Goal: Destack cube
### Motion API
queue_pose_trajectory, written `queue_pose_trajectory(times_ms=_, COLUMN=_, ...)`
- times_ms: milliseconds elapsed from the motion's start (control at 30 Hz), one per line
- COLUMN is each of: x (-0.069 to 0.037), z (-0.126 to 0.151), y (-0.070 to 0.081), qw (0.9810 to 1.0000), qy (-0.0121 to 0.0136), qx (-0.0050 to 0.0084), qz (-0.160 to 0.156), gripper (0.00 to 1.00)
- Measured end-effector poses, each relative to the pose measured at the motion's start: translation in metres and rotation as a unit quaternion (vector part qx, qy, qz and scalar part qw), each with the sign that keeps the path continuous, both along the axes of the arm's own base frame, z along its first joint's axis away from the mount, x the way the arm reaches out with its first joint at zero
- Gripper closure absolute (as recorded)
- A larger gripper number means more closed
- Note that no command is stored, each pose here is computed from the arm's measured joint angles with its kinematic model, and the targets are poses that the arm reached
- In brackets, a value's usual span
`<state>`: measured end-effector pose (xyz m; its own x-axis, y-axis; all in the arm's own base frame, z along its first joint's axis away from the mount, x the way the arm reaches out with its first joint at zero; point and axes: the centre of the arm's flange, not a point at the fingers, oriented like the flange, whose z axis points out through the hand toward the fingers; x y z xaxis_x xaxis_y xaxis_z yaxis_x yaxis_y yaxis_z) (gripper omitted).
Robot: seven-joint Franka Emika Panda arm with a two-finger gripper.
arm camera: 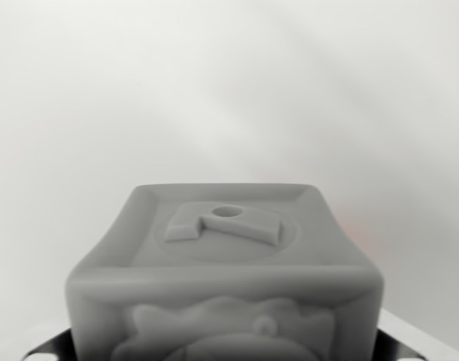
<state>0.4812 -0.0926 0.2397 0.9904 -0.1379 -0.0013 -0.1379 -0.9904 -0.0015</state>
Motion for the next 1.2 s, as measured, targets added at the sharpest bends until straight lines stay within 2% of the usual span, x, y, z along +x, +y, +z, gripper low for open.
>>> queue_pose_trajectory(times_ms=1200, x=0.027, z=-0.005, y=0.064, qw=0.9987, qy=-0.0023, qx=-0.0012, qz=-0.051, gripper=1.00)
